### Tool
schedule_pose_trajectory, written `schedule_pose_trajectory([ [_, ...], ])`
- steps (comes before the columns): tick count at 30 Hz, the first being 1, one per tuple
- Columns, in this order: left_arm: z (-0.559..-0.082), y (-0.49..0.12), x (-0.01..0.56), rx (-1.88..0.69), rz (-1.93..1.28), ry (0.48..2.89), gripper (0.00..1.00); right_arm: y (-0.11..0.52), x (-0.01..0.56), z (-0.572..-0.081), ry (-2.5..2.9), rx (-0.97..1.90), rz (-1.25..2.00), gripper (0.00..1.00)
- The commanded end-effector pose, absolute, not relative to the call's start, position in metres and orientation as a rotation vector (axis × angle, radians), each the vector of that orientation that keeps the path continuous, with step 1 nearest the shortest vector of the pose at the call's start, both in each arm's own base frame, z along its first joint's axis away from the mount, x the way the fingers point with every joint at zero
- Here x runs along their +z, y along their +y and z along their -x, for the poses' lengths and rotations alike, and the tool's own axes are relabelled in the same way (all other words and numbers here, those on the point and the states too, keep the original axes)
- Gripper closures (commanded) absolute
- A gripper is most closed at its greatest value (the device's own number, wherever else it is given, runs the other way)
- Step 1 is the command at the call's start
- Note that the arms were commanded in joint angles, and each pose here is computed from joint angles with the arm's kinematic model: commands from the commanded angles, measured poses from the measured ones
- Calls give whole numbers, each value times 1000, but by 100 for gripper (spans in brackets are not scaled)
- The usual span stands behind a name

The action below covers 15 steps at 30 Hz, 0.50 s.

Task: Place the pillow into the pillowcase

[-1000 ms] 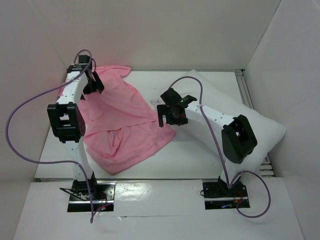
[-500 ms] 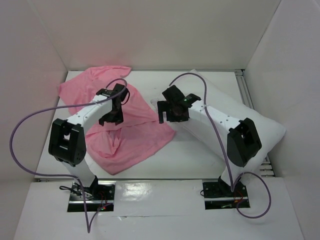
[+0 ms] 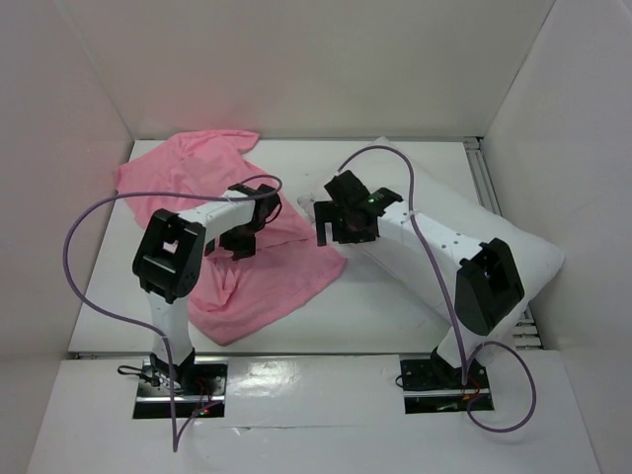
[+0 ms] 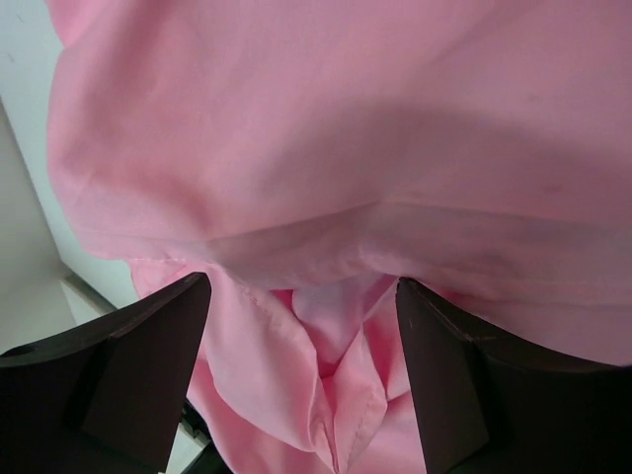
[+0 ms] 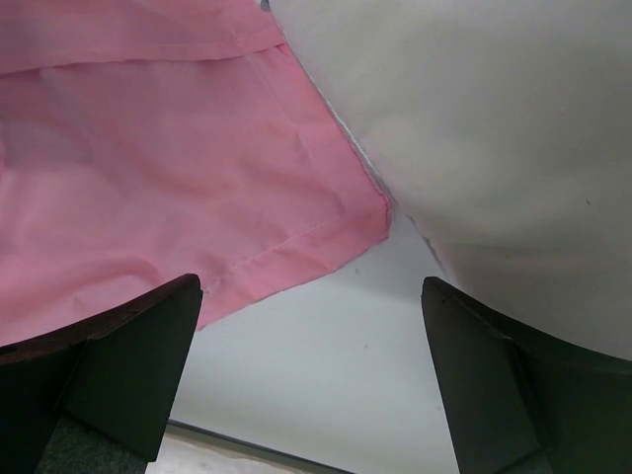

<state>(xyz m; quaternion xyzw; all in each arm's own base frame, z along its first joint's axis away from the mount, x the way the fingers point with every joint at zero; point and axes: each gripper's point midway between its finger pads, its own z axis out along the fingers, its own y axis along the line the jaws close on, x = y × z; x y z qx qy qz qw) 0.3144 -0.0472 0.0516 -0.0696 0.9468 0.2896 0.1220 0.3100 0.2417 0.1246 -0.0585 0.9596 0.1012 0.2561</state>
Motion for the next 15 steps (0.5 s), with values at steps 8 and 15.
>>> schedule_pose_trajectory([
  [8, -341, -38, 69, 1059, 204, 2629, 13, 234, 145, -312, 2548, 291, 127, 0],
  [15, -352, -39, 77, 1105, 201, 2602, 21, 227, 145, -311, 2544, 277, 112, 0],
])
